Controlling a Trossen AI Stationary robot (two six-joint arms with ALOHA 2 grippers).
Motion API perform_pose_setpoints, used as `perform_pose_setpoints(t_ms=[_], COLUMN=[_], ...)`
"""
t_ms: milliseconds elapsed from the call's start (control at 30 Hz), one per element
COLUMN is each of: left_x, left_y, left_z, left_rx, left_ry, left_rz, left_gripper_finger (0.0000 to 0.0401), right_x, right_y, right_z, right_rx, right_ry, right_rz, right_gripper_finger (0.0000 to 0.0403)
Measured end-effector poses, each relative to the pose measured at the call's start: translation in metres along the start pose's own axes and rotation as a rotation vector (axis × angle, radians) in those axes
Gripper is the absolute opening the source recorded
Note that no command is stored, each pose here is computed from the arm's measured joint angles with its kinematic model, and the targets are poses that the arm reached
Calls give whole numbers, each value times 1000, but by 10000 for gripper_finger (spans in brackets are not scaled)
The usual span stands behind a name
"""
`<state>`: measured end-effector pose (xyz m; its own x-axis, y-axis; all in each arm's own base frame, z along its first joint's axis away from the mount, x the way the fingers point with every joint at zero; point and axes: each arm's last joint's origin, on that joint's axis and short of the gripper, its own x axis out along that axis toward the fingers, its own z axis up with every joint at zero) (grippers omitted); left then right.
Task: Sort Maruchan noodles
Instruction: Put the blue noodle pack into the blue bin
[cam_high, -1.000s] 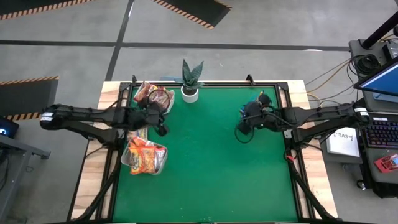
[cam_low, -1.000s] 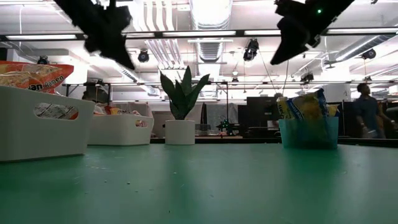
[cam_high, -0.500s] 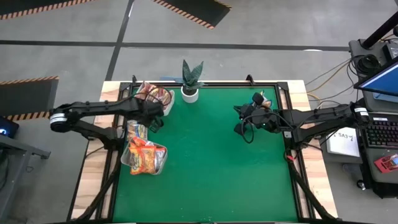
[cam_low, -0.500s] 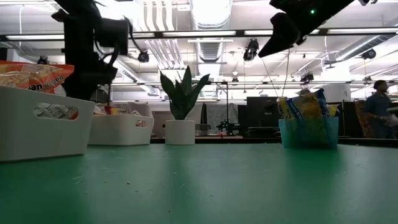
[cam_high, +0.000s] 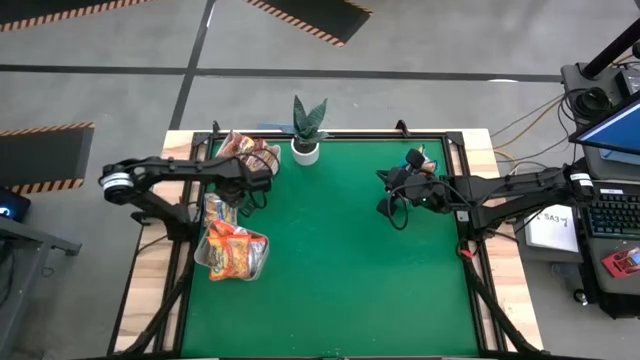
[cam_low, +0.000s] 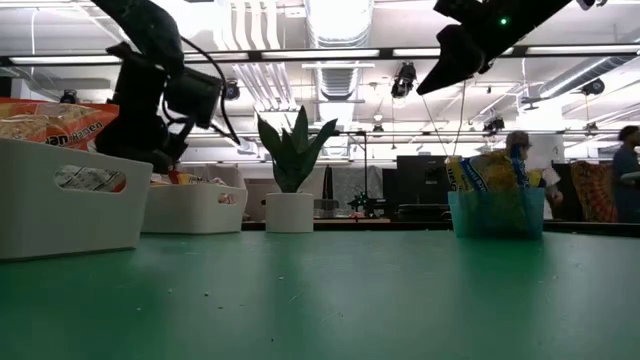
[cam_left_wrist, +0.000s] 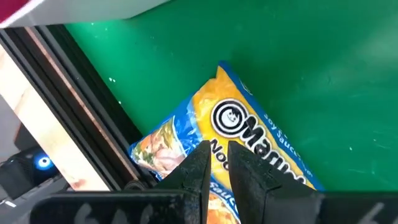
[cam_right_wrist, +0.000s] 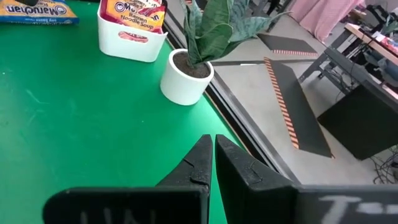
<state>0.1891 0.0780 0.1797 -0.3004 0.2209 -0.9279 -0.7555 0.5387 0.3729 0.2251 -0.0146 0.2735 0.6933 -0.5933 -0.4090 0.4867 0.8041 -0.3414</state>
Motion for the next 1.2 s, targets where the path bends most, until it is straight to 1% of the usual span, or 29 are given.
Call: perform_pose_setpoints(t_ms=[167,333,467,600,700,733,800,833,933,1000,1067,1200], left_x=[8,13,13,12,5,1,-8,-14,-26,-28,-26,-13], left_y=[-7,-13,-18,-23,-29,-31,-29,-27,-15,-9,-5,-3], left_z=[5,10,15,20,24,24,21,19,11,7,4,2], left_rx=[11,14,17,28,60,77,104,115,93,68,48,29], left_ry=[15,-2,-37,-59,-86,-86,-59,-42,-15,7,22,43], left_rz=[30,5,-54,-136,-220,-232,-208,-175,-22,46,73,85], left_gripper_finger=[38,38,38,38,38,38,38,38,38,38,38,38], right_x=[0,0,0,0,0,0,0,0,0,0,0,0], right_y=[0,0,0,0,0,0,0,0,0,0,0,0], right_z=[0,1,1,1,1,1,1,1,1,1,1,1], right_rx=[-6,-9,-17,-20,-22,-24,-27,-27,-27,-27,-29,-33], right_ry=[0,-6,-7,-7,-7,-7,-7,-7,-7,-6,-6,-6], right_rz=[0,-1,-1,-1,-1,-1,-1,-1,-1,-1,-2,-2], right_gripper_finger=[9,9,9,9,9,9,9,9,9,9,9,9])
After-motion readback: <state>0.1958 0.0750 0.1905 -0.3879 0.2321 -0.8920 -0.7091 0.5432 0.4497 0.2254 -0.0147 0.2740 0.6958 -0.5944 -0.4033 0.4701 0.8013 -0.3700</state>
